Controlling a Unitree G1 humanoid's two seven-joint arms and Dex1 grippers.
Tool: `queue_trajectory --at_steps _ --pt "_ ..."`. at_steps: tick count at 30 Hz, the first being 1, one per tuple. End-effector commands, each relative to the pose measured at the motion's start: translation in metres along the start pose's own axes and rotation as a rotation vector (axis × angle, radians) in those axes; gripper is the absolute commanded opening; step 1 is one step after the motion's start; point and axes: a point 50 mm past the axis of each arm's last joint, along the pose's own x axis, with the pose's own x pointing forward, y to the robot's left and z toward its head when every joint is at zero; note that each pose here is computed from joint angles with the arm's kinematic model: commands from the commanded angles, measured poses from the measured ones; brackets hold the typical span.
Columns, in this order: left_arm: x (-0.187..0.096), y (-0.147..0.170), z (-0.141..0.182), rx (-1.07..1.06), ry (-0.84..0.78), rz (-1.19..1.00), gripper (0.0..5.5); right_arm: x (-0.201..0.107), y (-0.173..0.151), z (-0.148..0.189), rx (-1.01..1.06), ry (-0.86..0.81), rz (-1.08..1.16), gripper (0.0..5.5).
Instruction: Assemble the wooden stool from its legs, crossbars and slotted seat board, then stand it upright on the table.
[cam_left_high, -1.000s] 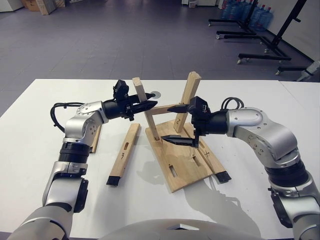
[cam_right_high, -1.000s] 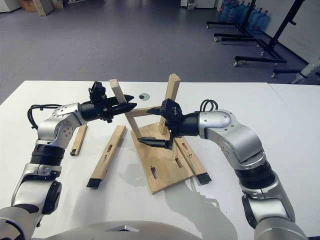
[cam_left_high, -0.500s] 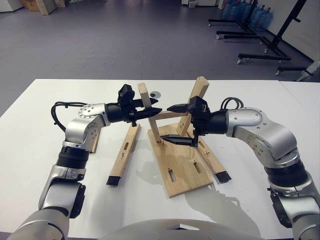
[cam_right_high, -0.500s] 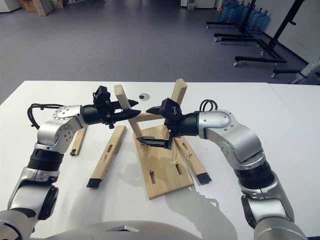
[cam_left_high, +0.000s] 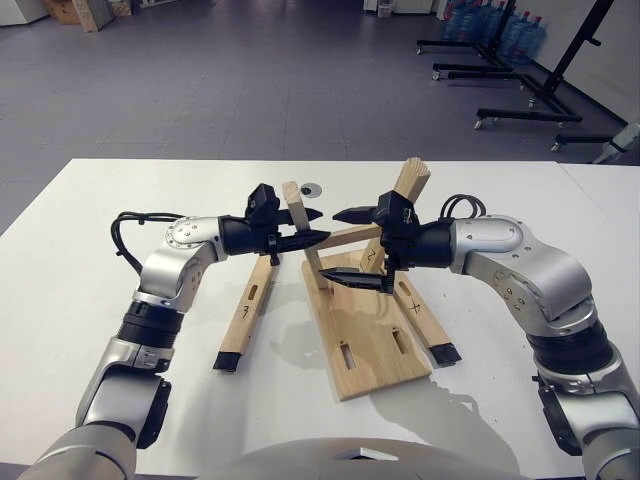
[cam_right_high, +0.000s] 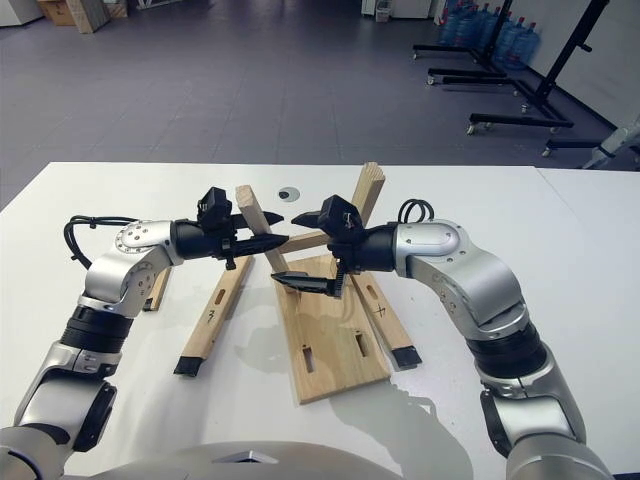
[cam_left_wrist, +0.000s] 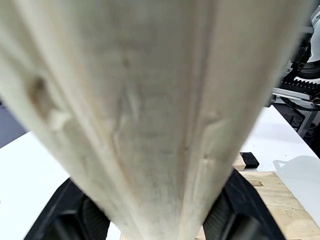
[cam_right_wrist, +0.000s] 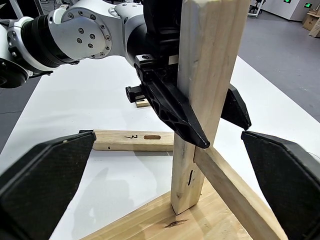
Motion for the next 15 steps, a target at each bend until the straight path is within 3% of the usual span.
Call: queue_trajectory --at_steps 1,15 --pt "-0.012 0.007 -0.016 0.073 0.186 0.086 2.04 -0.002 -0.004 0.005 -0.012 -0.006 -0.019 5.36" --pt "-0.017 0.012 -0.031 0.119 0.206 0.191 2.04 -0.002 -0.006 0.005 -0.010 -0.010 -0.024 5.36"
